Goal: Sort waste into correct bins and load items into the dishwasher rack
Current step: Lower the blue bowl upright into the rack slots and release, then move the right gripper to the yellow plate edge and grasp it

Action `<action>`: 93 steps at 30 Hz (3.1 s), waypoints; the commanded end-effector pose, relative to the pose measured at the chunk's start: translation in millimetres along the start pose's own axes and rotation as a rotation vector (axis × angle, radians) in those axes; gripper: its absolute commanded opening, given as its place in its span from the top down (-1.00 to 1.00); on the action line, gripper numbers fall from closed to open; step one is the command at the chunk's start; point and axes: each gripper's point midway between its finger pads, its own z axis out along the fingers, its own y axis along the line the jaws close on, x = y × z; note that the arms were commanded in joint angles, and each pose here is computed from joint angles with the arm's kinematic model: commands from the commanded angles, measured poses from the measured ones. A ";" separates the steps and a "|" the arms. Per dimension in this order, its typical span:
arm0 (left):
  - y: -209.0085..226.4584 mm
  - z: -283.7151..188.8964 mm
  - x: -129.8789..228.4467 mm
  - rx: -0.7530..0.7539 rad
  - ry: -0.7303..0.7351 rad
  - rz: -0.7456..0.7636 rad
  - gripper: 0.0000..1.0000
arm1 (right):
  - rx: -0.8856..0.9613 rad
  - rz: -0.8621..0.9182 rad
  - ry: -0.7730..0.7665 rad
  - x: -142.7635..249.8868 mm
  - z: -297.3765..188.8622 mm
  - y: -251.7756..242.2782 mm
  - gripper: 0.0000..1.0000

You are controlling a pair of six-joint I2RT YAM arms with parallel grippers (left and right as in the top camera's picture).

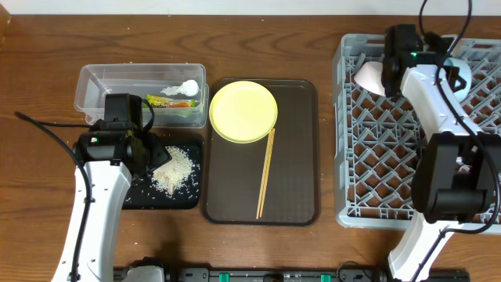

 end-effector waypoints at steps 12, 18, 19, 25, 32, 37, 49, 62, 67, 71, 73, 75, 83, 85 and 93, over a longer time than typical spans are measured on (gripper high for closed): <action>3.1 1.1 3.8 -0.004 0.009 -0.005 -0.30 | -0.383 -0.134 0.153 48.0 -34.8 67.7 0.24; 3.1 1.1 3.8 -0.004 0.009 -0.005 -0.31 | -0.464 -0.069 0.132 33.4 -56.3 42.3 -0.54; 3.1 1.1 3.8 -0.004 0.009 -0.005 -0.30 | -0.500 -0.046 0.125 29.0 -63.6 36.5 -0.64; 3.2 1.1 3.8 -0.005 0.009 -0.005 -0.30 | -0.944 -0.014 0.046 7.4 -143.5 28.6 -0.82; 3.2 1.1 3.8 -0.005 0.009 -0.005 -0.31 | -1.548 -0.073 -0.028 4.2 -273.3 48.1 -0.79; 3.2 1.1 3.9 -0.005 0.009 -0.005 -0.31 | -1.620 -0.175 -0.061 19.9 -317.7 77.3 -0.75; 3.8 1.1 4.8 -0.007 0.013 -0.005 -0.31 | -1.475 -0.270 0.090 90.7 -340.5 201.0 -0.51; 4.2 1.1 5.4 -0.009 0.016 -0.005 -0.31 | -1.373 -0.219 0.203 126.5 -321.3 258.5 0.21; 4.1 1.1 5.4 -0.008 0.016 -0.005 -0.31 | -1.374 -0.216 0.206 127.1 -322.5 258.9 0.44; 4.2 1.1 5.4 -0.009 0.016 -0.005 -0.31 | -1.363 -0.199 0.237 133.0 -323.6 260.4 0.47; 4.2 1.1 5.4 -0.009 0.016 -0.005 -0.31 | -1.354 -0.187 0.253 136.7 -323.1 263.5 0.53; 4.2 1.1 5.4 -0.009 0.016 -0.005 -0.31 | -1.338 -0.169 0.265 137.8 -320.1 265.3 0.63; 4.2 1.1 5.4 -0.009 0.016 -0.005 -0.31 | -1.334 -0.166 0.269 138.8 -319.8 265.6 0.85; 4.2 1.1 5.4 -0.009 0.016 -0.005 -0.31 | -1.334 -0.167 0.270 139.9 -320.5 265.7 0.92; 4.2 1.1 5.4 -0.009 0.016 -0.005 -0.31 | -1.346 -0.113 0.267 128.7 -321.9 265.2 0.98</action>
